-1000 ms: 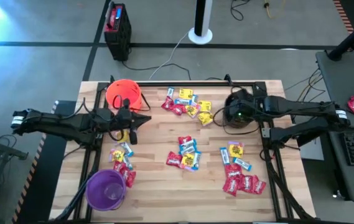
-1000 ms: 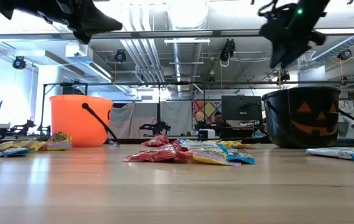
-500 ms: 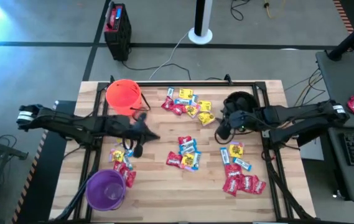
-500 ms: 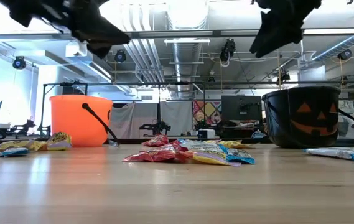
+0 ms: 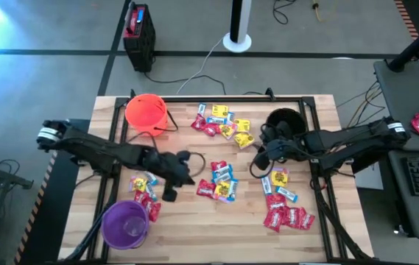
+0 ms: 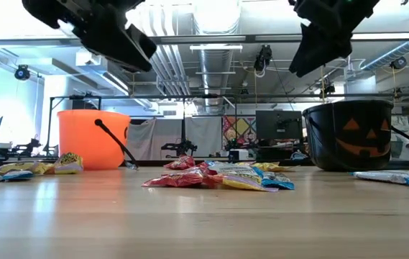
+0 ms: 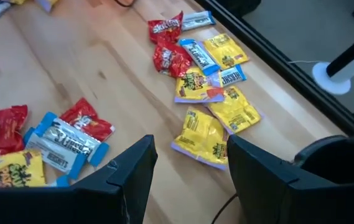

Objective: Sort candy by brand, put in halloween buckets
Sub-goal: Put the red candy into the purple bucket

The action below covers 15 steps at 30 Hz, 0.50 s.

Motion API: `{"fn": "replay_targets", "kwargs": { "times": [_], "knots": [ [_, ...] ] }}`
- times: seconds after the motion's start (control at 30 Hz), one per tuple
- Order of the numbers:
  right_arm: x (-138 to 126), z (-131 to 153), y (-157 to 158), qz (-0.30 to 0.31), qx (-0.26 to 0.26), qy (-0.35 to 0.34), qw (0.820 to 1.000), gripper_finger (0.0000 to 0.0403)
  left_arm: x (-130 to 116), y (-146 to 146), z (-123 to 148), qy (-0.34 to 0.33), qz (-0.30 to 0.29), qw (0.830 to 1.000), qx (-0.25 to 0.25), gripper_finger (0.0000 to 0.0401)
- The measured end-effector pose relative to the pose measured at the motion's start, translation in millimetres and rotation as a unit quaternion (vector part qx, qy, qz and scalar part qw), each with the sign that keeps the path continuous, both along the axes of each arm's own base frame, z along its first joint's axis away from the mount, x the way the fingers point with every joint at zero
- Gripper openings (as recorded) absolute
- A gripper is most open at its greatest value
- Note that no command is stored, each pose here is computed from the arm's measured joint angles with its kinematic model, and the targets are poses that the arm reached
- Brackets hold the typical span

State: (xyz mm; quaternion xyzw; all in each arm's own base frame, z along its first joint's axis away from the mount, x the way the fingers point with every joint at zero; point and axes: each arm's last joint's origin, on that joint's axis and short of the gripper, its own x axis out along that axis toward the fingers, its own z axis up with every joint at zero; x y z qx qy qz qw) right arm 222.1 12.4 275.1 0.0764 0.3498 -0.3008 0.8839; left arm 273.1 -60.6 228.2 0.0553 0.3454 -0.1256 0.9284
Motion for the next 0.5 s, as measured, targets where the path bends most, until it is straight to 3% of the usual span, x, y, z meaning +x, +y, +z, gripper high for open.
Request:
{"fn": "replay_targets", "kwargs": {
  "times": [0.2, 0.33, 0.5],
  "knots": [
    [0, 4, 0, 0.031, -0.022, 0.005, 0.999, 0.0192, 23, -26, -18, 0.039, 0.001, 0.999, 0.021, 0.0],
    [1, 6, 2, 0.036, 0.003, -0.006, 0.999, 0.0192, 38, -32, -25, 0.051, 0.006, 0.999, 0.017, 0.0003],
    [2, 6, 7, 0.03, 0.03, -0.025, 0.999, 0.0192, 43, -35, -32, 0.058, -0.043, 0.997, 0.04, 0.0047]
  ]
}}
